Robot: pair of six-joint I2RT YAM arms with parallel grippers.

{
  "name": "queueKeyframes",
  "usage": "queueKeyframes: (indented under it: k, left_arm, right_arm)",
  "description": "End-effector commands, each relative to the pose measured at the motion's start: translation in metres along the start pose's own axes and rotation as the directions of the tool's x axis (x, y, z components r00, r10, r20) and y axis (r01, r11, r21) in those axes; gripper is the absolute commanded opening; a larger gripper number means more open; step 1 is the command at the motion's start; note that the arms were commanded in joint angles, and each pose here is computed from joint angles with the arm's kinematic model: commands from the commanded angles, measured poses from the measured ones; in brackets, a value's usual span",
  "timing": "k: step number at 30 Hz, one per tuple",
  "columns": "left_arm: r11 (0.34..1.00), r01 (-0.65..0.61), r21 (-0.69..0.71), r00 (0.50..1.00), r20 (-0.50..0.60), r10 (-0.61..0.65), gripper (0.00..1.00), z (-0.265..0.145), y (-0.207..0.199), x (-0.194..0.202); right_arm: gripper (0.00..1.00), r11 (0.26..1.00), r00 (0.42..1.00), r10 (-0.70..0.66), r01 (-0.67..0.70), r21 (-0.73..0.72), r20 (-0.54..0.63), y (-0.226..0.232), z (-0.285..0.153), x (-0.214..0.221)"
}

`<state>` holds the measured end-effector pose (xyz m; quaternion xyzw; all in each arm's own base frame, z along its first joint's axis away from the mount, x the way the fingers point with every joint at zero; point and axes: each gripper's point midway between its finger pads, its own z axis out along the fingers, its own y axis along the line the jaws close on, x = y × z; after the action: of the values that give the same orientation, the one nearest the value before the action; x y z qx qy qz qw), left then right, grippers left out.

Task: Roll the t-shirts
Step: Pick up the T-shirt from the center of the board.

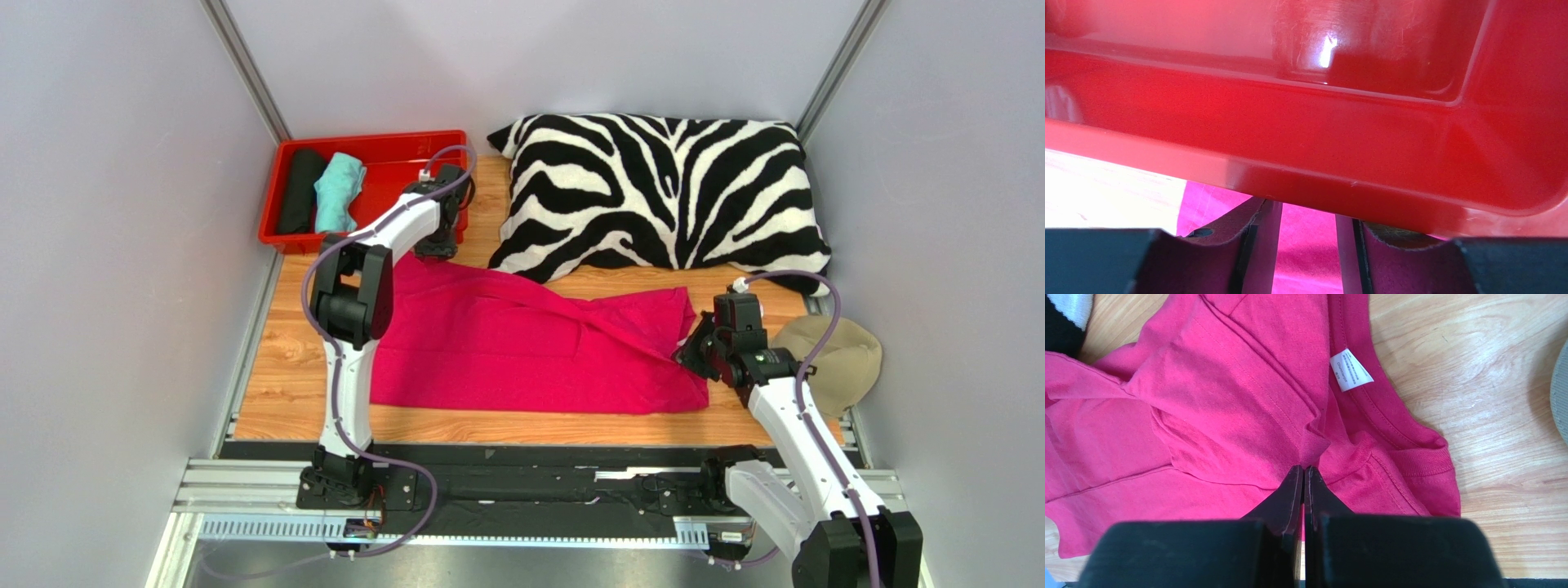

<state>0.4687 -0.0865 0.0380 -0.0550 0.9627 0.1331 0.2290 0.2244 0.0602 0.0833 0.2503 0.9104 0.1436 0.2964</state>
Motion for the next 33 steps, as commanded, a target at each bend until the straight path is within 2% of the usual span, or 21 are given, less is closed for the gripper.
queueKeyframes:
  k: [1, 8, 12, 19, 22, 25, 28, 33]
  left_arm:
    - [0.999, 0.033, -0.002, 0.999, 0.008, -0.033, 0.45, 0.0, -0.002, -0.013]
    - [0.998, 0.064, 0.02, 0.996, -0.06, -0.062, 0.51, 0.009, -0.017, 0.001]
    - [0.996, 0.084, 0.016, 0.995, -0.058, -0.083, 0.49, 0.009, -0.019, 0.0]
    - [0.994, 0.107, 0.017, 0.992, -0.067, -0.106, 0.39, 0.006, -0.024, 0.004]
    - [0.994, 0.107, 0.02, 0.992, -0.072, -0.106, 0.28, 0.005, -0.026, 0.005]
    - [0.994, 0.103, 0.029, 0.992, -0.081, -0.101, 0.08, 0.003, -0.028, 0.008]
    - [0.993, 0.12, 0.023, 0.988, -0.098, -0.117, 0.0, 0.001, -0.026, 0.018]
    - [0.985, 0.169, 0.029, 0.982, -0.095, -0.166, 0.0, -0.009, -0.018, 0.033]
  right_arm:
    - [0.0, 0.998, 1.0, -0.001, 0.003, -0.056, 0.03, 0.014, 0.0, -0.01]
    - [0.0, 0.998, 0.999, -0.018, 0.021, -0.066, 0.042, 0.017, -0.002, -0.014]
    - [0.0, 0.997, 0.998, -0.024, 0.028, -0.076, 0.054, 0.019, -0.005, -0.016]
    - [0.0, 0.994, 0.998, -0.031, 0.038, -0.103, 0.061, 0.025, -0.009, -0.019]
    - [0.0, 0.993, 0.998, -0.035, 0.041, -0.112, 0.056, 0.028, -0.011, -0.019]
    - [0.0, 0.991, 0.997, -0.038, 0.045, -0.123, 0.062, 0.03, -0.013, -0.021]
    - [0.0, 0.991, 0.997, -0.039, 0.047, -0.127, 0.066, 0.032, -0.016, -0.022]
    - [0.0, 0.991, 0.998, -0.031, 0.037, -0.13, 0.048, 0.033, -0.009, -0.02]
